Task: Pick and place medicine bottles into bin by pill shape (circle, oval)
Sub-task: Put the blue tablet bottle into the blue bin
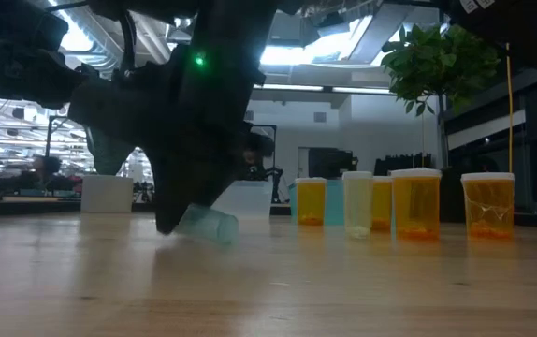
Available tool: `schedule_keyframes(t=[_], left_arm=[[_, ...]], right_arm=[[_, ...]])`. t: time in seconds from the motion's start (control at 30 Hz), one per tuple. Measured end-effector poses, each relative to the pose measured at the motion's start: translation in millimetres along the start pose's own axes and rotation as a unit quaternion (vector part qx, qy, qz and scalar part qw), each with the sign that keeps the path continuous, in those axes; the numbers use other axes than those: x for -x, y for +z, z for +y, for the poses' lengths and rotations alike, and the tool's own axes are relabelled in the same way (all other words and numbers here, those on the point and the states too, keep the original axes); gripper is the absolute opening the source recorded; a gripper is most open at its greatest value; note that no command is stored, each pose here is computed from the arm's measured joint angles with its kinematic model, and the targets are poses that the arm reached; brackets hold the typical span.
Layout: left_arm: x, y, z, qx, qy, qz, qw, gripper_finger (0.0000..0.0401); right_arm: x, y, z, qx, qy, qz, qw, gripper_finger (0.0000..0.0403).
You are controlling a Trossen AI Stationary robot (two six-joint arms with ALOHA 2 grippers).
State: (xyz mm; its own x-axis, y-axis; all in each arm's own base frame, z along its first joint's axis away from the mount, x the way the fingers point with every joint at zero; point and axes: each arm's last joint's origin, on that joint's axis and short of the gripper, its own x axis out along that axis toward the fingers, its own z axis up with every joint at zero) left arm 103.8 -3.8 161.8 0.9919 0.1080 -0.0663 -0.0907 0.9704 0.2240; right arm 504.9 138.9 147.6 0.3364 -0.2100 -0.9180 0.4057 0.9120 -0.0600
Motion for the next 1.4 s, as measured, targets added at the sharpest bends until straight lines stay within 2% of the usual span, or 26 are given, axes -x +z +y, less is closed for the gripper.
schedule_keyframes(t=[0.13,0.27,0.4,0.5,0.57,0.63,0.73,0.8,1.0,1.2,1.4], left_arm=[[0.0,0.0,0.0,0.0,0.0,0.0,1.0,0.0195],[0.0,-0.1,0.0,0.0,0.0,0.0,1.0,0.0195],[0.0,0.0,0.0,0.0,0.0,0.0,1.0,0.0195],[0.0,0.0,0.0,0.0,0.0,0.0,1.0,0.0195],[0.0,0.0,0.0,0.0,0.0,0.0,1.0,0.0195],[0.0,0.0,0.0,0.0,0.0,0.0,1.0,0.0195],[0.0,0.0,0.0,0.0,0.0,0.0,1.0,0.0195],[0.0,0.0,0.0,0.0,0.0,0.0,1.0,0.0195],[0.0,0.0,0.0,0.0,0.0,0.0,1.0,0.0195],[0.0,0.0,0.0,-0.009,0.0,0.0,1.0,0.0195],[0.0,0.0,0.0,-0.029,0.0,0.0,1.0,0.0195]], right_arm=[[28.7,0.9,10.0,0.018,-0.065,-0.095,0.993,0.0122],[59.8,-6.8,21.7,0.024,-0.142,-0.188,0.972,0.0115],[86.0,-19.9,34.9,-0.009,-0.205,-0.284,0.937,0.0116],[101.3,-30.2,44.7,-0.083,-0.222,-0.366,0.9,0.0119],[107.1,-39.0,51.4,-0.111,-0.227,-0.406,0.878,0.0118],[106.6,-50.0,57.5,-0.109,-0.237,-0.428,0.865,0.0118],[101.0,-66.6,64.5,-0.088,-0.24,-0.429,0.866,0.0118],[94.9,-78.0,68.2,-0.095,-0.235,-0.437,0.863,0.0119],[60.9,-130.2,70.8,-0.153,-0.202,-0.514,0.82,0.0117],[32.4,-180.4,73.9,-0.163,-0.159,-0.523,0.821,0.0118],[27.6,-205.6,75.2,-0.131,-0.154,-0.524,0.827,0.0117]])
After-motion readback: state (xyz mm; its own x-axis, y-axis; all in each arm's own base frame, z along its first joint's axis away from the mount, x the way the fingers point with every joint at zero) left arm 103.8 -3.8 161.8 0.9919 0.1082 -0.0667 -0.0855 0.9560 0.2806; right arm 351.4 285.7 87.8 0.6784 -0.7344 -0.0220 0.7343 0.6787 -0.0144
